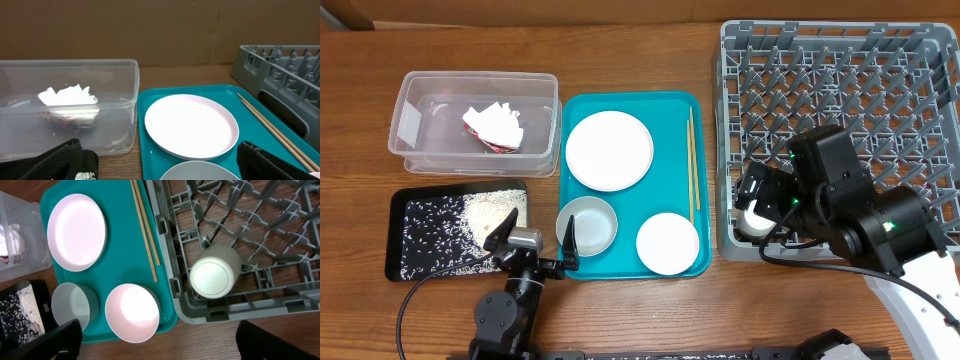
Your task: Sort waste into correct bins and load items into the dishwasher
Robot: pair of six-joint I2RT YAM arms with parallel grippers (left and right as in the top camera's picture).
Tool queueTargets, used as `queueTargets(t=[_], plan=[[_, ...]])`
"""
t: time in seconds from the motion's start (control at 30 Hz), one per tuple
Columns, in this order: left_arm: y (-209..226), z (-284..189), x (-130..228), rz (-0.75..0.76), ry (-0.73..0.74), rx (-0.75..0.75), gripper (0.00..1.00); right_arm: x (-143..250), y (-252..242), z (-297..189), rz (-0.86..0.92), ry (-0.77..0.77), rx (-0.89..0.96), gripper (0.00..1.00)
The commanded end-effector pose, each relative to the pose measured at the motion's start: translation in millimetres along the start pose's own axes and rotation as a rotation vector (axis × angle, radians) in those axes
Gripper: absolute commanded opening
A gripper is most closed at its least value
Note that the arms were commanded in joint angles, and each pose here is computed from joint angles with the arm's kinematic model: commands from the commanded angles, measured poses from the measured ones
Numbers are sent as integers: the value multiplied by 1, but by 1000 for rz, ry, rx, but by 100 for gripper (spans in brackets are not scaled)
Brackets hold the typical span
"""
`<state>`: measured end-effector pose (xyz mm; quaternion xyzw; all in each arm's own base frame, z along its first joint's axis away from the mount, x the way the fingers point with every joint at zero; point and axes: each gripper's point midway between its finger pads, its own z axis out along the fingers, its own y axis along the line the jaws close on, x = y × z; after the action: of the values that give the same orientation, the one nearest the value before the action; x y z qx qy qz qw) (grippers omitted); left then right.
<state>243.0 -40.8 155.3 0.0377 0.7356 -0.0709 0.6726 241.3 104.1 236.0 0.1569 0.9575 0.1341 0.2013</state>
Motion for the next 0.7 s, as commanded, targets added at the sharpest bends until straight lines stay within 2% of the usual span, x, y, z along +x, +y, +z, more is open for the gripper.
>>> queueTargets(t=[0.0,0.4,0.67], plan=[[0,0,-1,-19,-11,5,100,-5,1,-4,-1,-25,-4,100],[0,0,-1,-19,-11,5,100,-5,7,-4,10,-17,-33,100],[0,0,-1,-19,-11,5,100,-29,28,-7,7,-116,-122,100]])
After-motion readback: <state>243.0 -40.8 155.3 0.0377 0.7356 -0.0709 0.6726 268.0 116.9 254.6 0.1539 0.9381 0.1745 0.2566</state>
